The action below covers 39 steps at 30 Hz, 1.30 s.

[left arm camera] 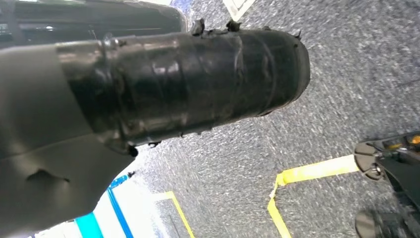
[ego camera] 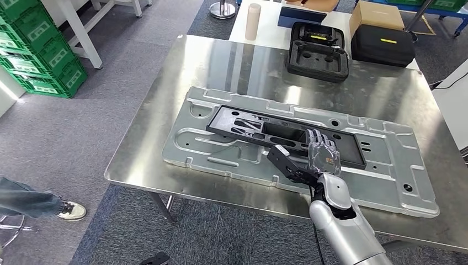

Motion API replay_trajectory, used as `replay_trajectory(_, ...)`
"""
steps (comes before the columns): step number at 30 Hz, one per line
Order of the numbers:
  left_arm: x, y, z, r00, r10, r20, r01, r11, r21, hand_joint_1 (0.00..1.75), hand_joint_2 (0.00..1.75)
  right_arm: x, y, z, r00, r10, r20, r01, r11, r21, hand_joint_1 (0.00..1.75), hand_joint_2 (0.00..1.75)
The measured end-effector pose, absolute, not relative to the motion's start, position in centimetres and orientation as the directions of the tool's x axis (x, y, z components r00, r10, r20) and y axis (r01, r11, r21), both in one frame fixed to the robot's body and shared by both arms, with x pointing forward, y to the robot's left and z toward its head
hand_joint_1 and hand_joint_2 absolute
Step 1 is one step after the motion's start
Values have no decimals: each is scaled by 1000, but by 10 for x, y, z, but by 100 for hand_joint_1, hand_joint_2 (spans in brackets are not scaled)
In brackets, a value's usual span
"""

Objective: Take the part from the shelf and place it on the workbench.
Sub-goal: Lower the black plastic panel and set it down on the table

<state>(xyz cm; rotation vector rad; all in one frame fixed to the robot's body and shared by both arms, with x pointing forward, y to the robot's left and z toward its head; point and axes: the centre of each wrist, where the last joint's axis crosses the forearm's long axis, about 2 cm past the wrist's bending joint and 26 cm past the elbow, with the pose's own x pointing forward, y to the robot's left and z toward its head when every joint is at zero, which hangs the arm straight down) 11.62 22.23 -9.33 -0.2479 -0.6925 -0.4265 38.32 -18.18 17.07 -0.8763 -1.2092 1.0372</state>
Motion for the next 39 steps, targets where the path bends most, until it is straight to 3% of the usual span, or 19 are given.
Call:
replay_trajectory(15,113,231,-95,695,-297,654,447,892,-70,0,0,383,-177,184,15,930,366,-135,365,-921,0,175)
replay_trajectory(19,113,232,-95,695,-292,657,440,895,-67,0,0,382,-176,190,-2,912,409,-111,406,-907,0,0)
replay_trajectory(39,106,222,-96,706,-270,655,426,900,-88,0,0,374,-173,209,-71,855,513,-50,511,-858,0,0)
